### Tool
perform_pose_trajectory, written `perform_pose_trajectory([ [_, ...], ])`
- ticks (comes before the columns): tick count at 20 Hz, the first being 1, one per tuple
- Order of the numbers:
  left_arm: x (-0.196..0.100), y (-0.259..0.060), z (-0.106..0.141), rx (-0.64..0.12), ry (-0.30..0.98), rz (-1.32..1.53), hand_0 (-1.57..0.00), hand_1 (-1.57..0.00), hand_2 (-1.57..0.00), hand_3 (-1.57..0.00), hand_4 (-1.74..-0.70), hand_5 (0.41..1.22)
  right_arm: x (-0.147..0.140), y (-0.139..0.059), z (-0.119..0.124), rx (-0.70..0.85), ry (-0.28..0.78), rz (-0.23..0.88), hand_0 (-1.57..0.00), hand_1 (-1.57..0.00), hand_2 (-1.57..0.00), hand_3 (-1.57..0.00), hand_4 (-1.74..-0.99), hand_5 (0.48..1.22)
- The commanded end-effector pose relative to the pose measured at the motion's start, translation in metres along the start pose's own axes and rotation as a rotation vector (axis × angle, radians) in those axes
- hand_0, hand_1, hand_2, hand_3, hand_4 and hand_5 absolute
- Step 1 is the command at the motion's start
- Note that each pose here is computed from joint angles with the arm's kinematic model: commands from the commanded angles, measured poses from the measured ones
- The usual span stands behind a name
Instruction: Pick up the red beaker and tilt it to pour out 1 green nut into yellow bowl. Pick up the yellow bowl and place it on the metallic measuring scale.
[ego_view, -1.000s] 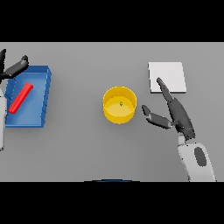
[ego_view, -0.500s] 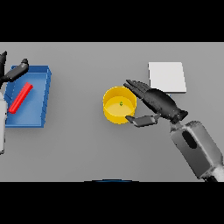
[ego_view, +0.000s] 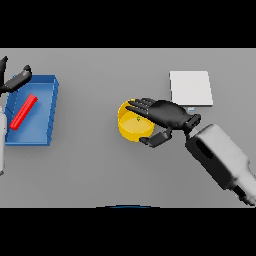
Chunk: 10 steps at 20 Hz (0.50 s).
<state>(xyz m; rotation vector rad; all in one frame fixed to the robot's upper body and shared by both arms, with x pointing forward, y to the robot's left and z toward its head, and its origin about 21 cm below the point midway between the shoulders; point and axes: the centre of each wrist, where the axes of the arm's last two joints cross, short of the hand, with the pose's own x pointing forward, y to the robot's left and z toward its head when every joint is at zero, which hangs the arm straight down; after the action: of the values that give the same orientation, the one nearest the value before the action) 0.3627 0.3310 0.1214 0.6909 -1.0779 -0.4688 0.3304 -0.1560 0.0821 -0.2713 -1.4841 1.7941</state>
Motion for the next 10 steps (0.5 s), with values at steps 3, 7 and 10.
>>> perform_pose_trajectory([
  [3, 0.0, 0.002, -0.002, 0.005, -0.004, -0.002, 0.0, 0.0, 0.0, 0.0, -0.79, 0.728, -0.002, 0.009, -0.01, 0.047, -0.022, 0.019, 0.0, 0.0, 0.0, 0.0, -1.224, 0.653],
  [7, 0.0, 0.0, -0.002, -0.004, -0.005, 0.004, 0.0, 0.0, 0.0, 0.0, -0.8, 0.725, -0.008, 0.013, -0.016, 0.099, -0.023, 0.053, 0.0, 0.0, 0.0, 0.0, -1.249, 0.669],
  [10, 0.0, 0.001, 0.0, 0.001, -0.01, 0.002, 0.0, 0.0, 0.0, 0.0, -0.8, 0.723, -0.008, 0.017, -0.022, 0.145, -0.012, 0.054, 0.0, 0.0, 0.0, 0.0, -1.265, 0.68],
])
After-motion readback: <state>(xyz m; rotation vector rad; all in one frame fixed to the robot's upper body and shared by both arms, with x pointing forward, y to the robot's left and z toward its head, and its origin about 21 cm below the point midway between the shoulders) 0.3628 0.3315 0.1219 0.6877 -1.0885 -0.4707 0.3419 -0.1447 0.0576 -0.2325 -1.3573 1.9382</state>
